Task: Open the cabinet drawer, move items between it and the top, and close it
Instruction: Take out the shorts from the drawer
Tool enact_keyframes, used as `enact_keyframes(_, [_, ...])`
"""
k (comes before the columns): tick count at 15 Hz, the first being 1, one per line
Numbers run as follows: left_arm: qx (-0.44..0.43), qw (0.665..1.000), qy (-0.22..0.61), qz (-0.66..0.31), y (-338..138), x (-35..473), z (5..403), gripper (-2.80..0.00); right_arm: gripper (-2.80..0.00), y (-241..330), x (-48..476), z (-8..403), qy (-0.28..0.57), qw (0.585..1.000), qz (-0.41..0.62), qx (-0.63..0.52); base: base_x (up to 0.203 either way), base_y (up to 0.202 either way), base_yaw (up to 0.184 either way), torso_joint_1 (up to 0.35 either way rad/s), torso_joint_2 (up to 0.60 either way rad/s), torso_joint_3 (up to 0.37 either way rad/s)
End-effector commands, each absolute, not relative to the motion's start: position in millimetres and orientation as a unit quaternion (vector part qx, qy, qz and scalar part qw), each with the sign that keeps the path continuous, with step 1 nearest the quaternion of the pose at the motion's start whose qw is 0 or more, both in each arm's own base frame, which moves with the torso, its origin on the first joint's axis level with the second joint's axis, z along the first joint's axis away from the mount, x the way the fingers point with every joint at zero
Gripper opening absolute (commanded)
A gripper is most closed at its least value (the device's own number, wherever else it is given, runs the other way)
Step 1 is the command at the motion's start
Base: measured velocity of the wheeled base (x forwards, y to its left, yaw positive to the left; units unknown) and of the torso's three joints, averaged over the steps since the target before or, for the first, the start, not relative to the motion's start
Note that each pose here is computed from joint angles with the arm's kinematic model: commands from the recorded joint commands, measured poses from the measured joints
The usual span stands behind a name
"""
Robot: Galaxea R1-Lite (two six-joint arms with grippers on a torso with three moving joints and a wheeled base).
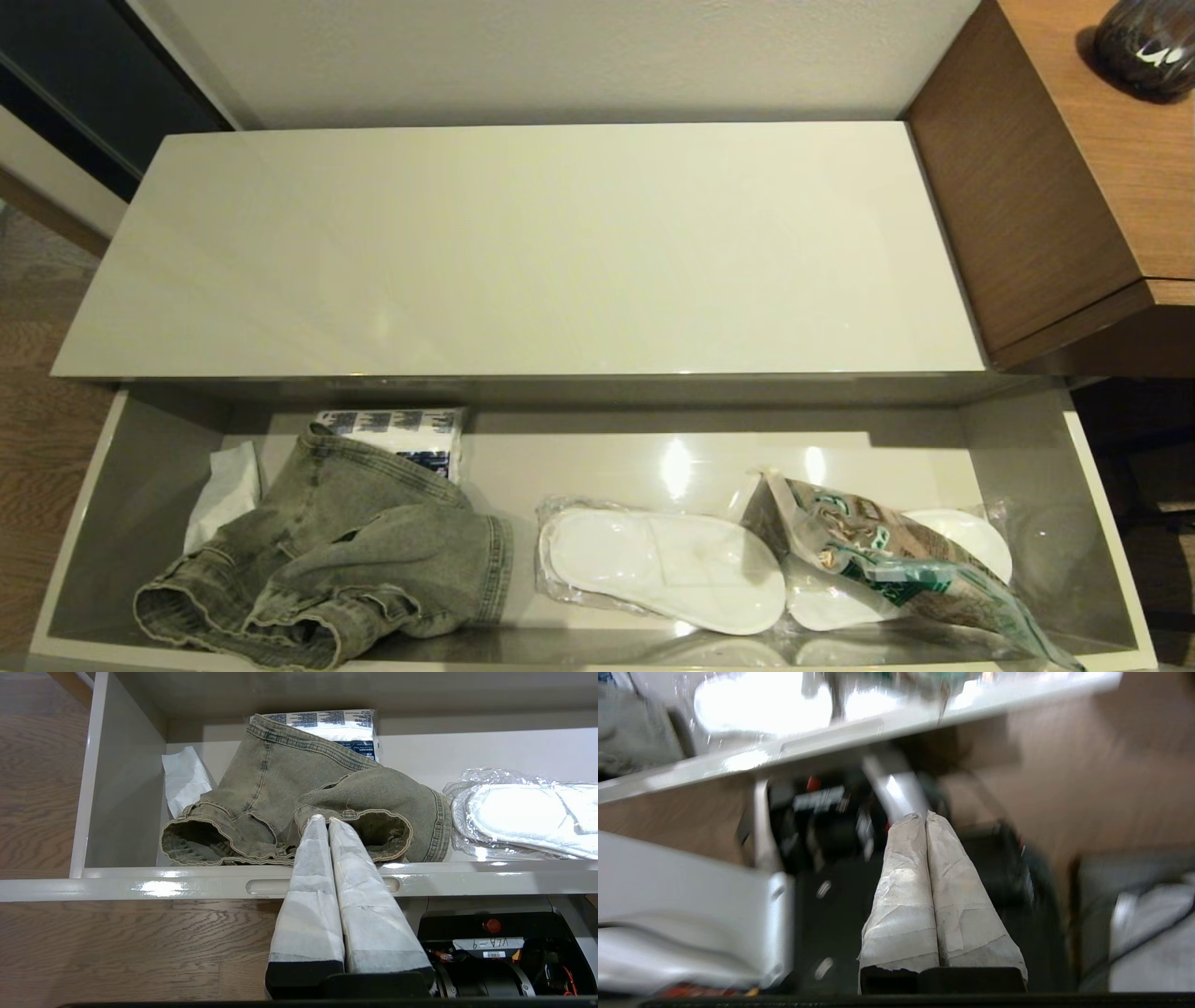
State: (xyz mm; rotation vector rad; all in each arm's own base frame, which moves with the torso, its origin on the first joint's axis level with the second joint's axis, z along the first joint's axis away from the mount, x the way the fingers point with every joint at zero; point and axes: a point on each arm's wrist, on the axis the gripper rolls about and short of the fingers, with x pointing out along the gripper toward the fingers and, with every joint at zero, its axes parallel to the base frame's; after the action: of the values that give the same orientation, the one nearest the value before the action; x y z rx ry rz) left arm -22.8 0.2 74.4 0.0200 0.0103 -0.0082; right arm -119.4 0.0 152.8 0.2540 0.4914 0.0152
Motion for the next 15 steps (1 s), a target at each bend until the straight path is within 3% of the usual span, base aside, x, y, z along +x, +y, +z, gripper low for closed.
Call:
enact_keyframes(1, [0.010,1.000,0.006,-0.004,0,-23,74,-2.80,-2.80,0,-115,138,0.160,0.981,-0.012,0.111,0.000,0.000,0.000,0.000,0.00,0.000])
enact_keyframes(6, [0.010,1.000,0.006,-0.004,0,-23,74,-2.80,-2.80,-4,-66,135,0.009,0.991,-0.089,0.102,0.000,0.000,0.000,0.000,0.00,0.000])
enact_keyframes(11, [0.010,1.000,0.006,-0.004,0,-23,74,-2.80,-2.80,0,-23,77,-0.002,1.000,-0.007,0.004,0.000,0.000,0.000,0.000,0.00,0.000])
enact_keyframes(15, [0.010,1.000,0.006,-0.004,0,-23,74,-2.80,-2.80,0,-24,75,0.015,1.000,0.007,-0.012,0.000,0.000,0.000,0.000,0.00,0.000])
